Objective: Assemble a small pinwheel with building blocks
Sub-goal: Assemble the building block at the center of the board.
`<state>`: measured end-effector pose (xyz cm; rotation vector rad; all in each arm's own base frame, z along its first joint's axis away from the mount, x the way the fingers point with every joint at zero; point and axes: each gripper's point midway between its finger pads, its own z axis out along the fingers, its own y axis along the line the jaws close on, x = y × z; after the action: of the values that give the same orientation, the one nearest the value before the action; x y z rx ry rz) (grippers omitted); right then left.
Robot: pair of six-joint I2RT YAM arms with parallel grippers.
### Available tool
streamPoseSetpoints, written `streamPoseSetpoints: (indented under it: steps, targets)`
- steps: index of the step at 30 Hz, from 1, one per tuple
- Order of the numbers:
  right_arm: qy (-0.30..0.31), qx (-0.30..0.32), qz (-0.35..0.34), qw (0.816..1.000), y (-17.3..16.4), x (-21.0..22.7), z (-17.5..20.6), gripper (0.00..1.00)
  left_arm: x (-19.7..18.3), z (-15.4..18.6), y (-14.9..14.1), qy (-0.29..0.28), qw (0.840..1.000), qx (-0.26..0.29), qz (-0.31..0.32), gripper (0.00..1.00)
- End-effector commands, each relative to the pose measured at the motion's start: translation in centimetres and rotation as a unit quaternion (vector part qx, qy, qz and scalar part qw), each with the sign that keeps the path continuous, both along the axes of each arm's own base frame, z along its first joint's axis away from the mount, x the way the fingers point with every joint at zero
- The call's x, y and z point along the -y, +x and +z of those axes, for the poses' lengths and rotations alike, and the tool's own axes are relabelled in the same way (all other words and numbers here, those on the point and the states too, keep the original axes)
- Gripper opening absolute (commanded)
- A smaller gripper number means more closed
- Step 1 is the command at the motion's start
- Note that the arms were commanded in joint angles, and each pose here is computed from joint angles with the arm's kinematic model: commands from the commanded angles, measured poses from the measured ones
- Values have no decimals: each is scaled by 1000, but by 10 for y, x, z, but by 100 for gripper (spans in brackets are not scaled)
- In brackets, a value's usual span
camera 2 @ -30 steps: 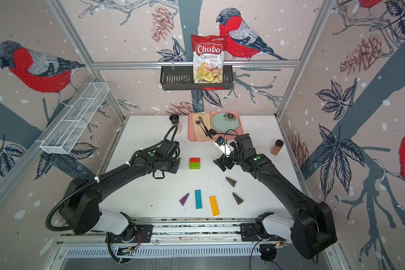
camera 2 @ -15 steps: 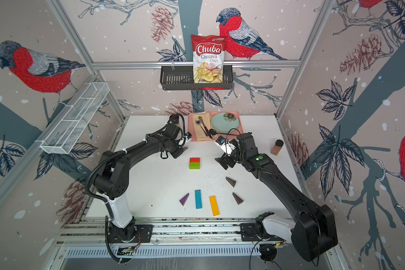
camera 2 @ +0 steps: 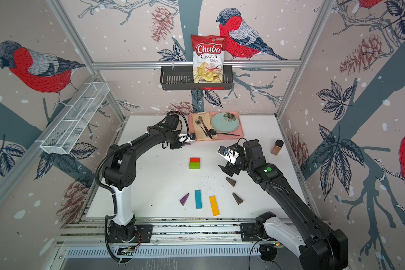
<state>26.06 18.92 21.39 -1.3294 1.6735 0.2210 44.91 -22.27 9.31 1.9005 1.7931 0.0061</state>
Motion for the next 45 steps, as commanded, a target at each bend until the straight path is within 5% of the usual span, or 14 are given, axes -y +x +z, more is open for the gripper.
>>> streamPoseSetpoints:
  steps: [1,5,39,45]
  targets:
    - [32,36,27,998,1,-12,14,97,-3,-7,-21,22,990,-17,-137,15]
    - [31,26,42,998,-2,-17,10,97,-4,-17,-38,33,972,-34,-228,13]
    - [20,15,24,999,-3,-10,-1,97,8,-65,-31,61,976,-37,-204,18]
    - [26,9,30,999,-1,-15,-3,97,4,-64,-35,67,977,-33,-199,26]
